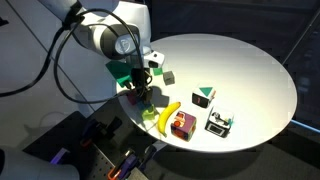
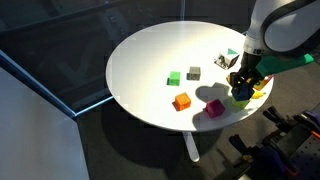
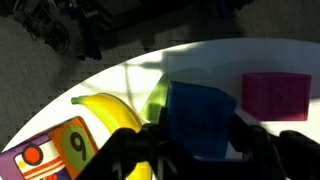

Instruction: Put the blue block on the light green block

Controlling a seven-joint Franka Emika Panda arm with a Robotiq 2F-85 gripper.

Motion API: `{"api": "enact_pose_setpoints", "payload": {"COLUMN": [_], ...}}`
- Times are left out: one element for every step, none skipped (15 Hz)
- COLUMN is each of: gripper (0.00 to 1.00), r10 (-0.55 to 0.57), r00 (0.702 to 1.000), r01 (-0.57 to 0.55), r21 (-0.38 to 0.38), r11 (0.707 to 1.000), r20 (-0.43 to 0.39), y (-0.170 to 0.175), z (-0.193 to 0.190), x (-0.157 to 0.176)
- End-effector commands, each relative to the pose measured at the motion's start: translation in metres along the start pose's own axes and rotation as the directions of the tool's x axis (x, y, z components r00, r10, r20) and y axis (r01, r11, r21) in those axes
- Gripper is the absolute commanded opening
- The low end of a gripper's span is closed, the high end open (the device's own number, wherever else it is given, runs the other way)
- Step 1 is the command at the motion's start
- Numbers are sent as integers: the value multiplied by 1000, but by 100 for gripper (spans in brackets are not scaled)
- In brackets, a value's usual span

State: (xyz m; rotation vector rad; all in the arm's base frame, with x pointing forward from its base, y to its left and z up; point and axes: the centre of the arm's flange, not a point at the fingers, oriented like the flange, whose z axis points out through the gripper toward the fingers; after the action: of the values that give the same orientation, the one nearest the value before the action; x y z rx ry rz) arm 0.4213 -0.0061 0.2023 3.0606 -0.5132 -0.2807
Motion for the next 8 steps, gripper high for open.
{"api": "enact_pose_setpoints", "payload": {"gripper": [31,31,31,31,31,31,31,31], "r10": [5,9,12,16,18,23,27,36], "r00": [1000,1000,1000,1000,1000,1000,1000,999], "r01": [-5,-8,-12,-16,-18,-23,-27,-36], "r21": [2,6,8,9,9,8,9,8], "r11": [1000,1000,1000,1000,1000,1000,1000,999], "r20": [2,-1,-4,-3,-7,-8,-10,-10], "y": [0,1,1,2,2,3,4,6], "z": [-1,-3,-4,-6,-7,-8,-9,-10], "x": [0,0,-1,-1,-1,-1,-1,-1]}}
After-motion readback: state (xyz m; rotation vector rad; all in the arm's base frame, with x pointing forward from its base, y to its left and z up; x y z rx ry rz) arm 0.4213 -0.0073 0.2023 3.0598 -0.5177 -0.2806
